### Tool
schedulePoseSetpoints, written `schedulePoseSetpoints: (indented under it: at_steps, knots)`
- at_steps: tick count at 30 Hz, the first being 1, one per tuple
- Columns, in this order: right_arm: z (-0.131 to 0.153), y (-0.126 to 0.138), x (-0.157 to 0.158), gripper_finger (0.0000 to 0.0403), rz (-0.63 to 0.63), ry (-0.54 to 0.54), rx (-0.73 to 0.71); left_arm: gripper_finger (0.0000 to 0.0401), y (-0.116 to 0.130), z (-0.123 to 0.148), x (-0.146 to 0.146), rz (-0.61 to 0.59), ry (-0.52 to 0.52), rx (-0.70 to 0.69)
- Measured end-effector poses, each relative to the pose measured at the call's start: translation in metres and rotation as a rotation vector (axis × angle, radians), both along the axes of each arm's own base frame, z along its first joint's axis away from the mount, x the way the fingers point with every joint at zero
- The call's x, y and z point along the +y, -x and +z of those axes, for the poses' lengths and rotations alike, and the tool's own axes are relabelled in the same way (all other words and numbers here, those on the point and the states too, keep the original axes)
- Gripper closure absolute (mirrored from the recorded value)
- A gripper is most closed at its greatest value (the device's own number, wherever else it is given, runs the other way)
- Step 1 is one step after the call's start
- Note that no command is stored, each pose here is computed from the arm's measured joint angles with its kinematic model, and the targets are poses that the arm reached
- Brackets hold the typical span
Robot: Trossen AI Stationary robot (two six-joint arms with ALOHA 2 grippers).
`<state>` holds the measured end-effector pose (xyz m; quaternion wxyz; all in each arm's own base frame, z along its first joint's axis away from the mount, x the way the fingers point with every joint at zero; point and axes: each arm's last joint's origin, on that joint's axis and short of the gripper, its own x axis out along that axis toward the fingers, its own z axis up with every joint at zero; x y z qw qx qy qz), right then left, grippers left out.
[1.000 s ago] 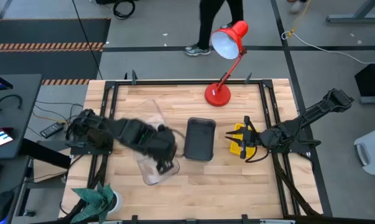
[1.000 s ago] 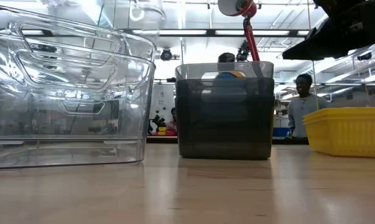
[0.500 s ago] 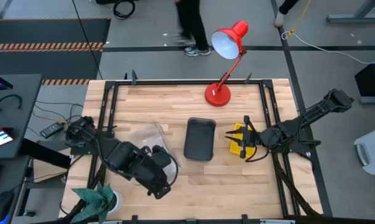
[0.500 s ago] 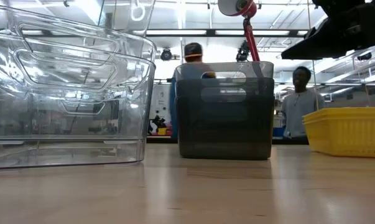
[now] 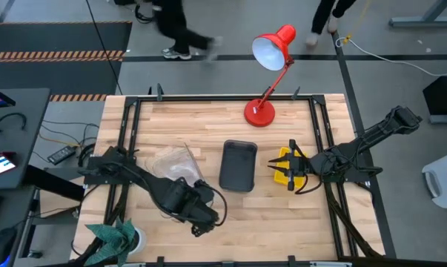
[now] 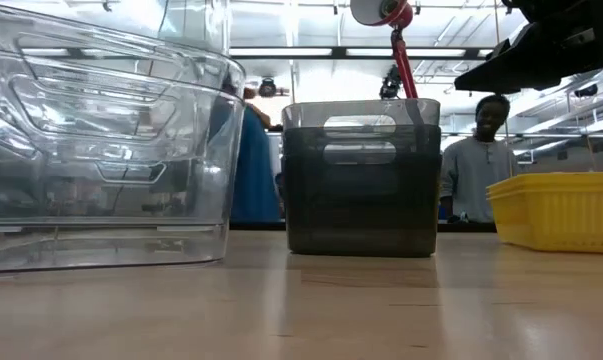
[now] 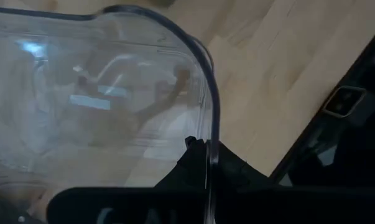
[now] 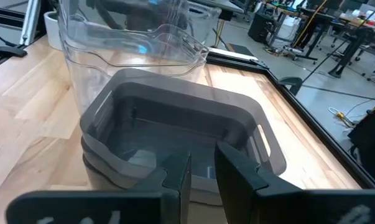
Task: Stack baskets by color
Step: Stack the top transparent bin on the bottom transparent bins
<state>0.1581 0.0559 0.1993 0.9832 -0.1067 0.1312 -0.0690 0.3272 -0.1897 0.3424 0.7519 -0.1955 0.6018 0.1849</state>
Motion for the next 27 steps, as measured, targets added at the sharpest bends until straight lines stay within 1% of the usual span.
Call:
schedulePoseSetpoints:
  at_steps: [5, 7, 10, 12, 15, 17, 18, 21, 27]
  knots:
    - [0.0, 0.0, 0.0, 0.0325, 0.009, -0.003, 0.0, 0.0395, -0.012, -0.016, 0.001, -0.008, -0.012, 0.052]
    - [0.0, 0.0, 0.0, 0.0325, 0.01, -0.003, 0.001, 0.0384, -0.014, -0.021, -0.001, -0.025, -0.017, 0.069]
    - [0.0, 0.0, 0.001, 0.0325, 0.025, -0.016, 0.001, 0.0347, -0.016, -0.025, -0.001, -0.028, -0.03, 0.084]
    - [0.0, 0.0, 0.002, 0.0325, 0.069, -0.047, 0.001, 0.0314, -0.016, -0.025, 0.0, -0.029, -0.057, 0.071]
    - [0.0, -0.001, 0.002, 0.0325, 0.119, -0.092, 0.009, 0.0269, -0.016, -0.024, 0.0, -0.069, -0.168, 0.017]
    - [0.0, 0.0, 0.0, 0.0325, 0.116, -0.107, 0.019, 0.0249, -0.016, -0.023, -0.001, -0.103, -0.27, -0.028]
    - [0.0, 0.001, -0.002, 0.0325, 0.112, -0.108, 0.021, 0.0243, -0.017, -0.023, 0.0, -0.115, -0.299, -0.04]
    - [0.002, 0.006, -0.006, 0.0325, 0.099, -0.106, 0.028, 0.024, -0.018, -0.024, 0.003, -0.123, -0.351, -0.054]
    - [0.004, 0.016, -0.011, 0.0325, 0.087, -0.121, 0.044, 0.0268, -0.018, -0.043, 0.004, -0.116, -0.37, -0.006]
